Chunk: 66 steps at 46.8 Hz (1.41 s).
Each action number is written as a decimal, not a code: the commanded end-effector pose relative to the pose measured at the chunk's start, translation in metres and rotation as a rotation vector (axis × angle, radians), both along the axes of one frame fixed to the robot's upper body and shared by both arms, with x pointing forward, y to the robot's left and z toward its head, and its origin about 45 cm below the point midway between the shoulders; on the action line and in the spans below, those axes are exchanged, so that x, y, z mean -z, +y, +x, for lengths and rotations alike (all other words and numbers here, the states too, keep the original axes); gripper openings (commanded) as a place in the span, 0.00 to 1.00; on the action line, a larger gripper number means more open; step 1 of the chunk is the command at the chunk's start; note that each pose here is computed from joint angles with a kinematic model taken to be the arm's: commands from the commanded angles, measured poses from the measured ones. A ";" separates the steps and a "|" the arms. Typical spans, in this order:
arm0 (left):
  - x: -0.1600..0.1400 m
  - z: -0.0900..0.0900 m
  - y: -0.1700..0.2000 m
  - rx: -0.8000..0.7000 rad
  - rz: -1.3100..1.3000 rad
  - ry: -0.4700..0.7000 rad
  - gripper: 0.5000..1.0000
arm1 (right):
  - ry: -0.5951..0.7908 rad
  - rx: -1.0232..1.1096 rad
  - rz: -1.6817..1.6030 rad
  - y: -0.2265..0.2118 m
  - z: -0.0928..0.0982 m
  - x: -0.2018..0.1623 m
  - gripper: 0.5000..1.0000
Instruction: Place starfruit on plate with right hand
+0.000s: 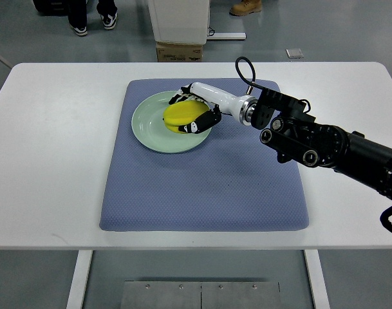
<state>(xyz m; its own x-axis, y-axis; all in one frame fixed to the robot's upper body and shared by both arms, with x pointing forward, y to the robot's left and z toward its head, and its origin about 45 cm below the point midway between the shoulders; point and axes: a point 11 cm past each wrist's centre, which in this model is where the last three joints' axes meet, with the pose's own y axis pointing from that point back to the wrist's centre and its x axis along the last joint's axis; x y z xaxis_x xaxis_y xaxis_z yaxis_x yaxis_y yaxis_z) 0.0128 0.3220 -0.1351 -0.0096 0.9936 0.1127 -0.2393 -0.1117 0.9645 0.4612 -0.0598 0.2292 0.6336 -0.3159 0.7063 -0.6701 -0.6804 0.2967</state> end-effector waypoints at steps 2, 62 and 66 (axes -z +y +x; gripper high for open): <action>0.000 0.000 0.000 0.000 0.000 -0.001 1.00 | 0.015 0.015 -0.023 -0.003 -0.001 0.006 0.00; 0.000 -0.001 0.000 0.000 0.000 0.001 1.00 | 0.084 0.154 0.070 -0.006 0.013 -0.013 1.00; 0.000 -0.001 0.000 0.000 0.000 0.001 1.00 | 0.096 0.168 0.109 -0.006 0.015 -0.017 1.00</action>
<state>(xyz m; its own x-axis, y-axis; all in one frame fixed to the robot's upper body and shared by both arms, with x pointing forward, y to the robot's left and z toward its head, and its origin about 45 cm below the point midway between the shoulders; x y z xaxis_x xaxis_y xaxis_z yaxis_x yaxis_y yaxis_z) 0.0125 0.3220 -0.1351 -0.0096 0.9936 0.1126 -0.2388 -0.1116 0.9646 0.4751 -0.0663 0.2434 0.6291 -0.4721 0.6175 -0.7453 -0.5921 0.3066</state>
